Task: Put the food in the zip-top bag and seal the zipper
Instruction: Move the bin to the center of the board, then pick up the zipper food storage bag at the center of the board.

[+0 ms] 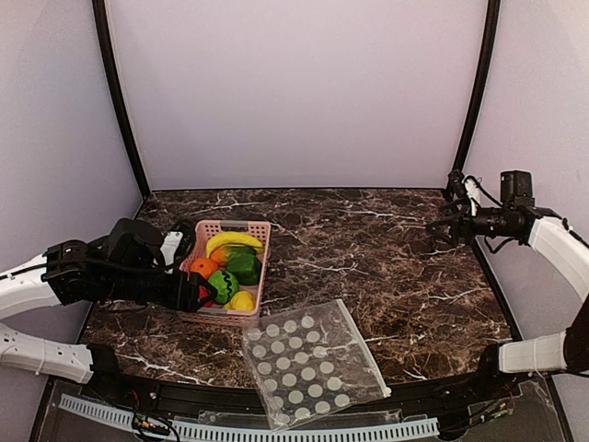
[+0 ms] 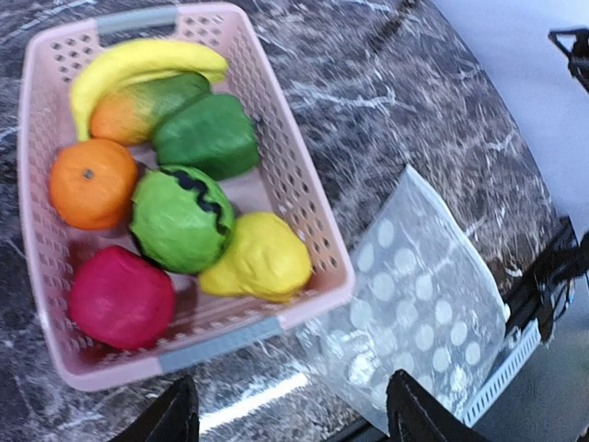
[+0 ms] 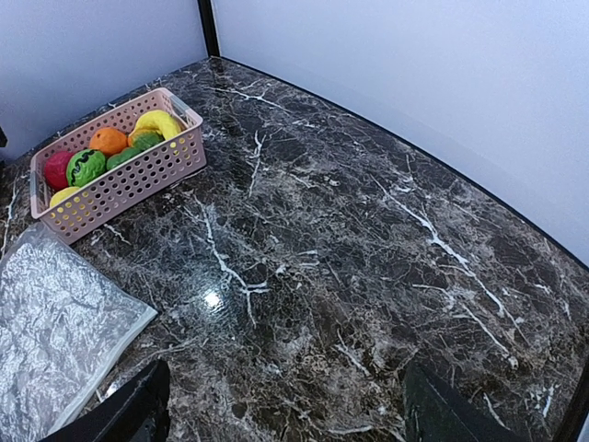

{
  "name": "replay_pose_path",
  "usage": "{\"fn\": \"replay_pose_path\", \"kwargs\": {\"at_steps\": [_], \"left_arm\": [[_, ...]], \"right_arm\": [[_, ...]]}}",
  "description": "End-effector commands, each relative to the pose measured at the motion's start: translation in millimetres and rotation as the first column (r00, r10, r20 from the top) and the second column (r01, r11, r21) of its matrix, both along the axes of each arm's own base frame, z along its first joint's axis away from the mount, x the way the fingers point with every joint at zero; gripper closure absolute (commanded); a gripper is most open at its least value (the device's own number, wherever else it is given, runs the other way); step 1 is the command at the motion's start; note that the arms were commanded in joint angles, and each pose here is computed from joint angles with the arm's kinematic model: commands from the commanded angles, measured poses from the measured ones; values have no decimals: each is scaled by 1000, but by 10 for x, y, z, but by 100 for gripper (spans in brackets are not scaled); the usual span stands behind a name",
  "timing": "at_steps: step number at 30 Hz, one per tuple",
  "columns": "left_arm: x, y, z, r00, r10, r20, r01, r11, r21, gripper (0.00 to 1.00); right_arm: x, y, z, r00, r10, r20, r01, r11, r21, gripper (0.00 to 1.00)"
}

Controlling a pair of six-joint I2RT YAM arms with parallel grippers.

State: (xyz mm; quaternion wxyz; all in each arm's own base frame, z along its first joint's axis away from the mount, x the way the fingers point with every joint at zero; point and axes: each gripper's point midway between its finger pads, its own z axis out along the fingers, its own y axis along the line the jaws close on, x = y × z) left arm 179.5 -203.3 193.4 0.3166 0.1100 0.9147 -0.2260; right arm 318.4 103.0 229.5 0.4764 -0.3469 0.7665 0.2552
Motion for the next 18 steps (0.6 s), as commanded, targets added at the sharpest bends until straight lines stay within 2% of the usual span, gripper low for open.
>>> {"fn": "replay_pose_path", "kwargs": {"at_steps": [1, 5, 8, 11, 13, 18], "left_arm": [[-353, -261, -336, 990, -67, -122, 76, 995, 71, 31], [-656, -553, -682, 970, -124, -207, 160, 973, 167, 29], [-733, -631, -959, 960, -31, -279, 100, 966, 237, 28], [-749, -753, -1032, 957, 8, -289, 70, 964, 257, 28], [-737, -866, -1095, 955, 11, -297, 65, 967, 246, 30], [-740, -1190, -1269, 944, -16, -330, 83, 978, 191, 49]], "right_arm": [[-220, 24, -12, 1000, -4, 14, 4, 999, -35, 15], [-256, 40, -47, 1000, -9, -1, 9, 1000, -27, 15], [-262, 59, -29, 1000, -8, -18, 8, 1000, -18, 16], [-283, 74, -2, 1000, -3, -12, 3, 1000, -13, 16], [-287, 79, -1, 1000, -4, -9, 4, 1000, -10, 16], [-311, 105, 10, 1000, 8, -20, -8, 1000, 1, 16]]}}
